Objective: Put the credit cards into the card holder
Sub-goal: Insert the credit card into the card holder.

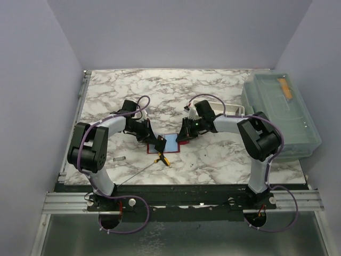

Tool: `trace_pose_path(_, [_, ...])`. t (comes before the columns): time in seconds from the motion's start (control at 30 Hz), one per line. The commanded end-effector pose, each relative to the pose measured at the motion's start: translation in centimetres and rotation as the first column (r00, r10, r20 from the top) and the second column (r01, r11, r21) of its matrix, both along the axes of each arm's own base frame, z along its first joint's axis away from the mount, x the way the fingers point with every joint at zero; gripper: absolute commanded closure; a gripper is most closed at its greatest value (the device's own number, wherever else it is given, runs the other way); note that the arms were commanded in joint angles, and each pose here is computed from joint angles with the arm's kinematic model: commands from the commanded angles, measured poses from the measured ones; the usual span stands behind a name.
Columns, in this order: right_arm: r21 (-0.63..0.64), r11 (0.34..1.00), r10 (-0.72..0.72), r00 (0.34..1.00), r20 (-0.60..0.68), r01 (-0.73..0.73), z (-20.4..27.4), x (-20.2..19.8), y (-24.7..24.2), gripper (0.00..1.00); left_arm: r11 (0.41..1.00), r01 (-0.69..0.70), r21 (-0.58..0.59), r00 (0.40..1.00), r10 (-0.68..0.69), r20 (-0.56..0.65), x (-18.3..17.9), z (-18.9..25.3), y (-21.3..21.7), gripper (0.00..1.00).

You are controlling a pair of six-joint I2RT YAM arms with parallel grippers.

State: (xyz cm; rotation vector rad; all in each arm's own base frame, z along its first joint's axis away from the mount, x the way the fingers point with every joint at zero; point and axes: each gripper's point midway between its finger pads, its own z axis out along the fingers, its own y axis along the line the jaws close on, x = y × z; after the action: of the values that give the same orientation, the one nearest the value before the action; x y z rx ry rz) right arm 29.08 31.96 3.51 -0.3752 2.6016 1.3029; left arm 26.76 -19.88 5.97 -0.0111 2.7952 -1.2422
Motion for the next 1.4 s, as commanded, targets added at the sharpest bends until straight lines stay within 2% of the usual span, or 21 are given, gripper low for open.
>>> trace_pose_path(0.0, [0.003,1.000,0.024,0.999,-0.025,-0.024,-1.3,-0.6,0.2,0.86,1.000,0.017,-0.026,1.000,-0.017,-0.008,0.2,-0.7,-0.3,1.00])
trace_pose_path(0.53, [-0.012,1.000,0.005,0.999,-0.044,-0.006,-3.2,-0.5,0.1,0.90,0.995,-0.097,-0.014,0.995,0.097,-0.012,2.1,-2.0,-0.6,1.00])
trace_pose_path(0.9, [-0.011,1.000,0.004,0.999,-0.048,-0.005,-3.5,-0.6,0.2,0.91,0.993,-0.115,-0.006,0.993,0.115,0.007,2.0,-2.8,-2.1,1.00])
trace_pose_path(1.3, [-0.019,1.000,-0.021,0.998,-0.051,0.020,-3.3,-0.6,0.0,0.93,0.965,-0.261,-0.009,0.962,0.261,0.085,2.3,-2.3,-2.6,1.00])
trace_pose_path(1.33, [-0.020,1.000,-0.022,0.998,-0.052,0.021,-3.3,-0.6,-0.1,0.93,0.965,-0.263,-0.005,0.961,0.263,0.085,2.2,-2.3,-2.8,0.99])
trace_pose_path(1.37, [-0.023,0.999,-0.024,0.999,-0.049,0.022,-3.2,-0.6,-0.1,0.93,0.965,-0.263,0.000,0.961,0.262,0.086,2.1,-2.3,-3.0,0.93])
